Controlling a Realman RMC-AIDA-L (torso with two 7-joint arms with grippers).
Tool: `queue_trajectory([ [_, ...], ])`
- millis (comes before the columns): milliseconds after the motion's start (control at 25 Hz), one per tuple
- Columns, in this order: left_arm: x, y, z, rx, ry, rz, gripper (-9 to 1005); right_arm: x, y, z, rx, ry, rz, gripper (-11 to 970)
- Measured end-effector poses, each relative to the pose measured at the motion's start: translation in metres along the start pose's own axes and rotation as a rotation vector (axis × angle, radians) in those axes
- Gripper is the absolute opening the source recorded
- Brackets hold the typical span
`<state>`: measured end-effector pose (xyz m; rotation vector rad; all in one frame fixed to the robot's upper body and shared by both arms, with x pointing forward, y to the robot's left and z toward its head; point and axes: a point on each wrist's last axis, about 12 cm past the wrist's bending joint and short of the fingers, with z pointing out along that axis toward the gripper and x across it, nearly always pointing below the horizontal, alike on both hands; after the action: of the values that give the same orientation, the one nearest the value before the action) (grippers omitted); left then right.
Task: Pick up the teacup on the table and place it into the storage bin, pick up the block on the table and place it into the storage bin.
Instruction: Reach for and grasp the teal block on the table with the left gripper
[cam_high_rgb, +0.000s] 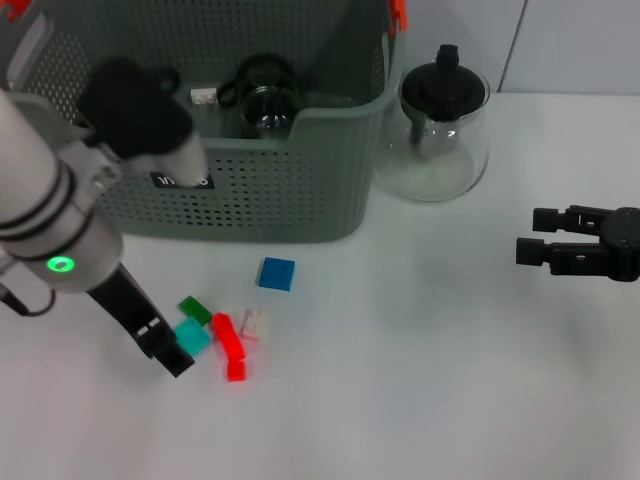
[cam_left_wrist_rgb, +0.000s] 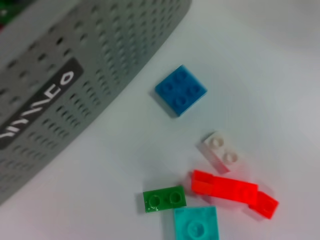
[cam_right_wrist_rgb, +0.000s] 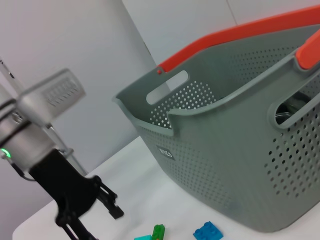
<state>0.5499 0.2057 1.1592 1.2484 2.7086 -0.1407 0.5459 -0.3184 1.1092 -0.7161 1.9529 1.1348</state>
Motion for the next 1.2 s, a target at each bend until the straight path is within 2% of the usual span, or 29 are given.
queue_trajectory([
  [160,-0.011,-0.005,0.021,-0.024,0.025,0.009,816,0.0,0.0,0.0,0.001,-0.001,-0.001,943],
  [360,-0.015,-0.006,0.031,-0.035,0.025,0.019,815,0.0,0.0,0.0,0.001,-0.003,0.001,943],
  [960,-0.018,0.0,0.046,-0.049,0.032,0.011,816,0.002,0.0,-0.001,0.006,-0.006,0.001,943],
  [1200,-0.018,0.0,0.048,-0.051,0.03,0.01,756,0.003,0.0,-0.002,0.007,-0.005,0.001,943],
])
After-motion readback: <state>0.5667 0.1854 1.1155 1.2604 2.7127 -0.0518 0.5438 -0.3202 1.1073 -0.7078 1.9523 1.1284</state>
